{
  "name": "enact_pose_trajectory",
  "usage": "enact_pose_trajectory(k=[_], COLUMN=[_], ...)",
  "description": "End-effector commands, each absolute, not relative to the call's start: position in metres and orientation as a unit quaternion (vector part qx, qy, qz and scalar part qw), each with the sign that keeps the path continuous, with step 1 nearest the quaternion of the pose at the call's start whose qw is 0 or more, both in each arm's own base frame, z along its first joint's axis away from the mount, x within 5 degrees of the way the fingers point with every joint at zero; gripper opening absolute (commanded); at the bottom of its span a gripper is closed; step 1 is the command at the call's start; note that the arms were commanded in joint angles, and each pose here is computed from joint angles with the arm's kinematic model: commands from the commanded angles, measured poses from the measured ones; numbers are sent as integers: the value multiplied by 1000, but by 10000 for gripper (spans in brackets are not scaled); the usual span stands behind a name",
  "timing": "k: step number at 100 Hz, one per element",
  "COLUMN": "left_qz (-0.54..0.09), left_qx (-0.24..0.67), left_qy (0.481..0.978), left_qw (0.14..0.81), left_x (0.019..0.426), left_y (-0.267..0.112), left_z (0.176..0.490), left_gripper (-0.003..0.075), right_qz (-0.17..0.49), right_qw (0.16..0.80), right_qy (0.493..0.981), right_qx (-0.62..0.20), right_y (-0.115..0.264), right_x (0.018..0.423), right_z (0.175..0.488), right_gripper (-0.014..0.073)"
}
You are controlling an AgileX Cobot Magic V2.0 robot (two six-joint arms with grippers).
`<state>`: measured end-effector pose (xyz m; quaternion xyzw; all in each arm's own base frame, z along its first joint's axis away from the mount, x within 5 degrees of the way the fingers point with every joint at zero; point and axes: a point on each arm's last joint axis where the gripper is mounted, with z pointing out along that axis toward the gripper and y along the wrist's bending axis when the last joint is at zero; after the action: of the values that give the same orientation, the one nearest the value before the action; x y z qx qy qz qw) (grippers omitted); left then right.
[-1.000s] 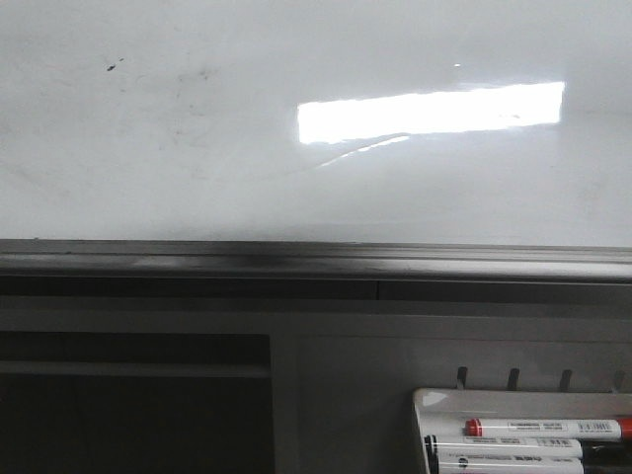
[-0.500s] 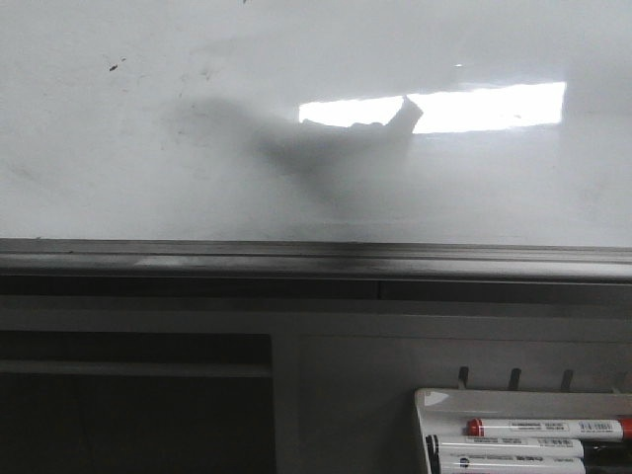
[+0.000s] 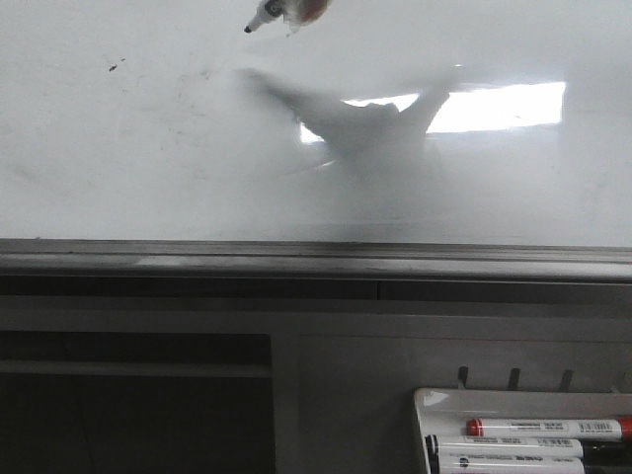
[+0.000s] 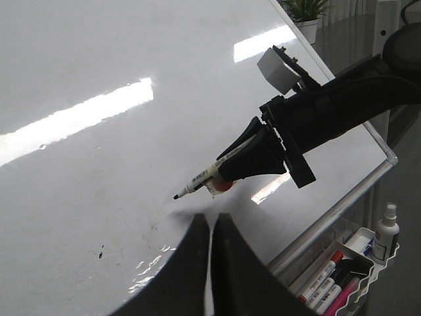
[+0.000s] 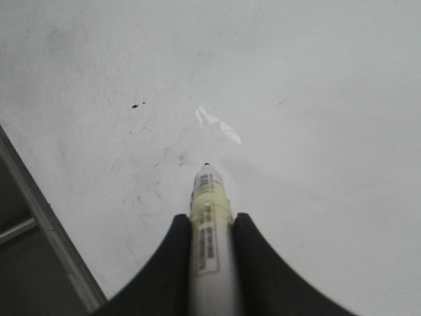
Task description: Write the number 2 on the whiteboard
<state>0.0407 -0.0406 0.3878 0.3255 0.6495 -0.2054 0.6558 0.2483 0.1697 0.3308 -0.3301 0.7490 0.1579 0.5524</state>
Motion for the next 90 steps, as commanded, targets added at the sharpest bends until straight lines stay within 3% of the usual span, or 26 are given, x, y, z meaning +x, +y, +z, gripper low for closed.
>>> enact_pose_trajectory(k=[1, 34, 53, 90], left_qz=[-223, -223, -224, -227], left_qx=[302, 302, 302, 301], left_qy=[623, 623, 623, 623], left_qw=[686, 686, 686, 685], left_x=[40, 40, 40, 40], left_y=[-40, -40, -40, -40], left_z=[402, 402, 402, 402], left_gripper=[-20, -20, -20, -20], right_qz=[157, 165, 149, 140], right_qw=[580, 546, 558, 549], right_qy=[731, 748, 750, 781], right_qx=[-323, -339, -323, -263], right_y=[166, 174, 171, 125], right_x=[247, 255, 261, 277], right_z=[352, 333, 333, 336], right_gripper=[-78, -78, -78, -60])
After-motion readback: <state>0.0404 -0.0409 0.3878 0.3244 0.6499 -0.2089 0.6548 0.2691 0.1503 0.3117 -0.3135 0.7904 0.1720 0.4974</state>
